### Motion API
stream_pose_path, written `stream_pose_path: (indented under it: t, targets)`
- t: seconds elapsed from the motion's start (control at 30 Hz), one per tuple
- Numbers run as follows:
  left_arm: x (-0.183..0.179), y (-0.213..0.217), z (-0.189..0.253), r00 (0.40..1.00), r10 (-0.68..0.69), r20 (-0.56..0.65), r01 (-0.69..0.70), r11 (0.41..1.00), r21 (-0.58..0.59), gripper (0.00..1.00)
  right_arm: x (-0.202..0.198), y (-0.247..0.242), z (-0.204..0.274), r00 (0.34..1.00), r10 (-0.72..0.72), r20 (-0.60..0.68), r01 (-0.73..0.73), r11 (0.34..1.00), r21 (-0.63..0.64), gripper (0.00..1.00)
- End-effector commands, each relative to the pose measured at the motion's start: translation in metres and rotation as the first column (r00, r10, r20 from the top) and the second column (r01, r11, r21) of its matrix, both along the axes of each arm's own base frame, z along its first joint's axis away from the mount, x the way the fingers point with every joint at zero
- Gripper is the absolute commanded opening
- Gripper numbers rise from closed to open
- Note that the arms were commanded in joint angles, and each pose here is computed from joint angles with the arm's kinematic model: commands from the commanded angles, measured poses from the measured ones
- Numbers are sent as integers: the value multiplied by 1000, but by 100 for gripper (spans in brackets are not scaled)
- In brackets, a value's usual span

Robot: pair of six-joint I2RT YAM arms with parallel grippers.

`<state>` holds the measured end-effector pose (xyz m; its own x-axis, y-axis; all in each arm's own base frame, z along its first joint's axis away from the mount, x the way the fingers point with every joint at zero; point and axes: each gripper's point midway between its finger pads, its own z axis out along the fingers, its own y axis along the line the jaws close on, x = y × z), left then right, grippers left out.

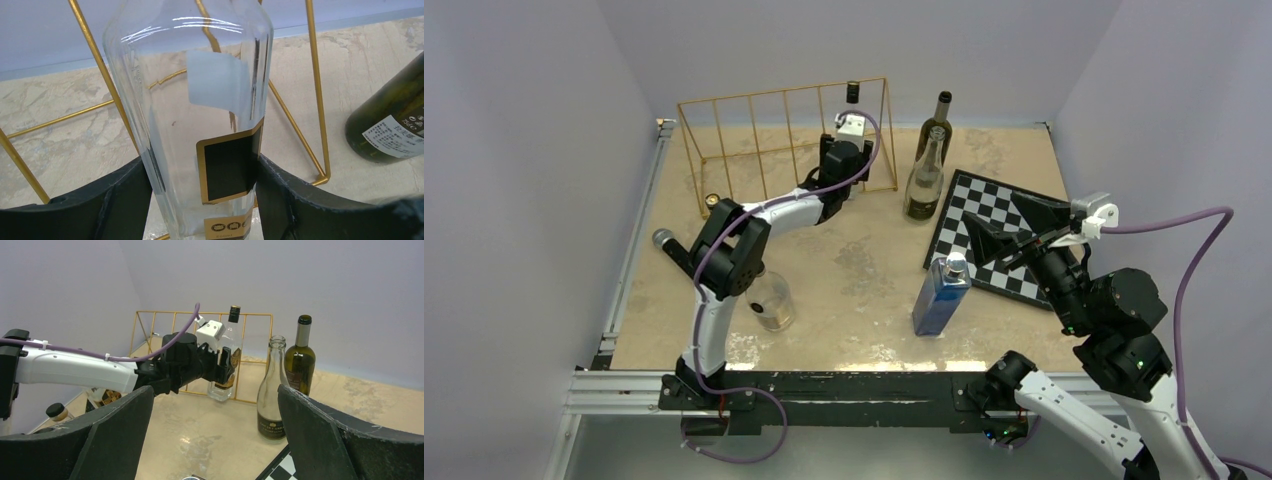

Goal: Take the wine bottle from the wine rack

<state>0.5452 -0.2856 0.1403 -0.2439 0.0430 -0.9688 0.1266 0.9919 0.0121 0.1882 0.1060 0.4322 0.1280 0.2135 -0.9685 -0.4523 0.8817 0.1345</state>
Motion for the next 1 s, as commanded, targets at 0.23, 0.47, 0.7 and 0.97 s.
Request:
stream_pose_path:
  t: [0.23,0.47,0.7,0.97]
  targets:
    - [-16,-9,160,921,-38,387,105,983,-153,0,7,5,8,999,-5,33,6,1000,-7,99]
    - [-35,-10,164,908,-70,413,150,975,-163,0,10,6,7,999,-10,33,11,1000,-18,99]
    - [-63,-14,169,888,-129,442,222,961,-165,0,16,13,9,1000,-3,9,3,1000,-25,99]
    - [-103,-12,171,857,-199,475,302,941,-150,0,31,38,20,992,43,-121,-50,997,-56,99]
